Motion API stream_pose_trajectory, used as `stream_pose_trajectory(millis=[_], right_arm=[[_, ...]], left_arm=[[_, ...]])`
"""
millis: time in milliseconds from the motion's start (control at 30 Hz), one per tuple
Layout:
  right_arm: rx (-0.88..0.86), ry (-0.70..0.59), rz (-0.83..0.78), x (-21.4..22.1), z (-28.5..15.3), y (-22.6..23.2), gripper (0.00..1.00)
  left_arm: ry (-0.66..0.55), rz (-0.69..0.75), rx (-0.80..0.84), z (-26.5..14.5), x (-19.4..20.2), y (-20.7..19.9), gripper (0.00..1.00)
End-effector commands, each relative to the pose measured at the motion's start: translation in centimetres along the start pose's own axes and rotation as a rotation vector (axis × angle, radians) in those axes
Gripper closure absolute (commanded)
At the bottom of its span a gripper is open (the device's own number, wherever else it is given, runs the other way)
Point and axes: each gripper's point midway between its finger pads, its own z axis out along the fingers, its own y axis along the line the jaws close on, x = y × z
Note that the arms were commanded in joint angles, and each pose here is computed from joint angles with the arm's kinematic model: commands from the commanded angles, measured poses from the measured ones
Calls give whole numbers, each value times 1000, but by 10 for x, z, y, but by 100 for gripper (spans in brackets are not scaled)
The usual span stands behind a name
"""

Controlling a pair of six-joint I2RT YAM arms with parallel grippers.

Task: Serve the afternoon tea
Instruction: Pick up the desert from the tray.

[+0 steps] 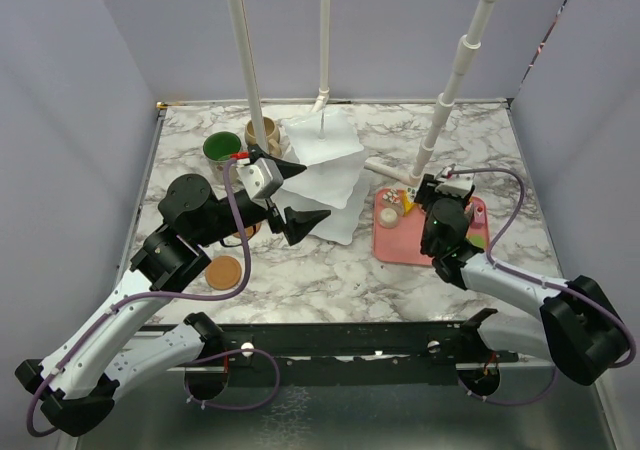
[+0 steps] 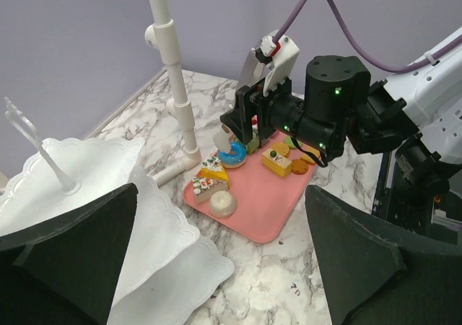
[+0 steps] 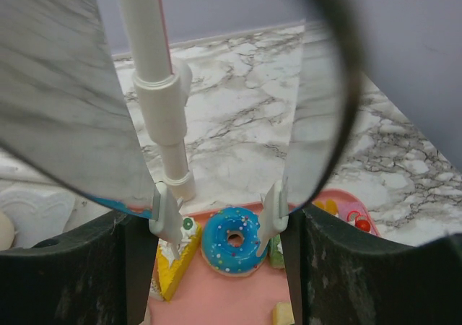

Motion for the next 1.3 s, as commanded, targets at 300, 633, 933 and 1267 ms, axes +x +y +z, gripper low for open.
stream_pose_trajectory(millis=[300,633,933,1267], right_arm=[[95,64,145,24,17,-26,37],[89,104,149,40,27,-17,37],[136,128,176,46,35,-23,35],[177,186,136,52,40,-27,28]], left_arm=[[-5,15,30,-1,-1,-6,1],[-3,14,29,-2,0,-6,1],[2,19,27,-2,4,-6,1],[3,22,24,-3,4,-5,1]])
